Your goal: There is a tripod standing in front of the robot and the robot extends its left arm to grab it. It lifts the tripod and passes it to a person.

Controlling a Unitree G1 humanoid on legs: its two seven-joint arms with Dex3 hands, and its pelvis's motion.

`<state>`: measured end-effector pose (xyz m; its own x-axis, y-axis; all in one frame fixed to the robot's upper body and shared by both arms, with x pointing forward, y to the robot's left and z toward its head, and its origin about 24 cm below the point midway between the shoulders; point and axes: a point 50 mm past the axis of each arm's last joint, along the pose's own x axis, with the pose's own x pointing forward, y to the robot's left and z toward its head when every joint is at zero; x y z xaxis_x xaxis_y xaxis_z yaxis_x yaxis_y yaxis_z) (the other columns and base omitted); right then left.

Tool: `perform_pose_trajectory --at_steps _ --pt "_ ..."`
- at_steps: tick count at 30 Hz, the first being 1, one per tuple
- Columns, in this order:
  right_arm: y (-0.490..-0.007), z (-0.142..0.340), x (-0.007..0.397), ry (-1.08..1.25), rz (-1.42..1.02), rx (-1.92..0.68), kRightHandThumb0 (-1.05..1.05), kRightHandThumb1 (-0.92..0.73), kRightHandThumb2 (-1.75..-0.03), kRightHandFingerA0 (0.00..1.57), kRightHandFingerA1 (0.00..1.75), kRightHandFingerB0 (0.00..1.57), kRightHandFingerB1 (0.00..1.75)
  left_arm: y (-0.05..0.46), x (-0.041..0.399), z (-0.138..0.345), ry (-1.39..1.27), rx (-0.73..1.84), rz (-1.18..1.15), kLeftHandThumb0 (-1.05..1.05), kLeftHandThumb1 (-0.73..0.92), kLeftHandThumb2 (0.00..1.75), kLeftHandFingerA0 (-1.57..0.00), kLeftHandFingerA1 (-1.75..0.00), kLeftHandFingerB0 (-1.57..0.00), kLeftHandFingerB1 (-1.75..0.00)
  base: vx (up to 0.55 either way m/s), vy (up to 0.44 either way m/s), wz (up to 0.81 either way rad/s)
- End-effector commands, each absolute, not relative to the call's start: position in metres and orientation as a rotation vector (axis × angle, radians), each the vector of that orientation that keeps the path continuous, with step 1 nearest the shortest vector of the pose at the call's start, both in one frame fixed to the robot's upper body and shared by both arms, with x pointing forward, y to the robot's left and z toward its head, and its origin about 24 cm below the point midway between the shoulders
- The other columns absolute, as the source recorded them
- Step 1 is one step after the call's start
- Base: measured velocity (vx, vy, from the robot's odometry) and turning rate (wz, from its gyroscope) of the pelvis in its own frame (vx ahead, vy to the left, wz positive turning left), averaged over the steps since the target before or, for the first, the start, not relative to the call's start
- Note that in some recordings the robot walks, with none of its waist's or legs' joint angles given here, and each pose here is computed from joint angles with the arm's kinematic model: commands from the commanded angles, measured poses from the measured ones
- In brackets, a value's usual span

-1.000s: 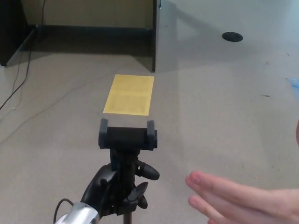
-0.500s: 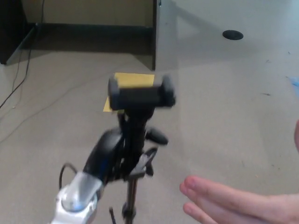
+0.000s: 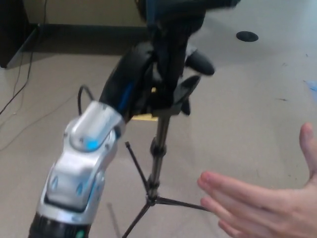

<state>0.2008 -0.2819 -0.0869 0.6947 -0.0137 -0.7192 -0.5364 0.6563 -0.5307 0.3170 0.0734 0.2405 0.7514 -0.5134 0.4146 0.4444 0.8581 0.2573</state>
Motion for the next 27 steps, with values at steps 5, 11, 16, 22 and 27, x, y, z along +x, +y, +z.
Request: perform_pose_trajectory --at_steps 5,11,16,22,27 --pt "-0.291 -0.087 0.196 0.782 0.327 -0.856 -0.48 -0.59 -0.86 0.51 0.54 0.31 0.46 0.004 0.247 0.333 -0.635 0.066 -0.836 -0.15 0.69 0.84 -1.05 -1.4 -0.87 -1.08 0.0 0.0 0.0" --pt "-0.29 -0.085 0.203 0.79 0.312 -0.824 -0.48 -0.61 -0.86 0.51 0.53 0.32 0.46 -0.014 0.215 0.331 -0.63 0.037 -0.959 -0.13 0.74 0.75 -0.98 -1.36 -0.81 -1.04 0.0 0.0 0.0" --pt "-0.287 -0.089 0.194 0.784 0.336 -0.846 -0.48 -0.61 -0.86 0.5 0.53 0.31 0.45 -0.031 0.193 0.325 -0.61 0.031 -1.042 -0.15 0.76 0.75 -1.05 -1.34 -0.83 -1.02 0.0 0.0 0.0" --pt "-0.287 -0.088 0.201 0.793 0.303 -0.803 -0.48 -0.61 -0.87 0.49 0.53 0.33 0.47 -0.042 0.18 0.325 -0.628 0.048 -1.082 -0.19 0.76 0.8 -0.98 -1.44 -0.79 -1.13 0.0 0.0 0.0" --pt "-0.288 -0.088 0.193 0.757 0.367 -0.922 -0.53 -0.63 -0.92 0.54 0.54 0.35 0.47 -0.048 0.166 0.315 -0.611 0.118 -1.093 -0.29 0.81 0.84 -0.8 -1.67 -0.61 -1.33 0.0 0.0 0.0"
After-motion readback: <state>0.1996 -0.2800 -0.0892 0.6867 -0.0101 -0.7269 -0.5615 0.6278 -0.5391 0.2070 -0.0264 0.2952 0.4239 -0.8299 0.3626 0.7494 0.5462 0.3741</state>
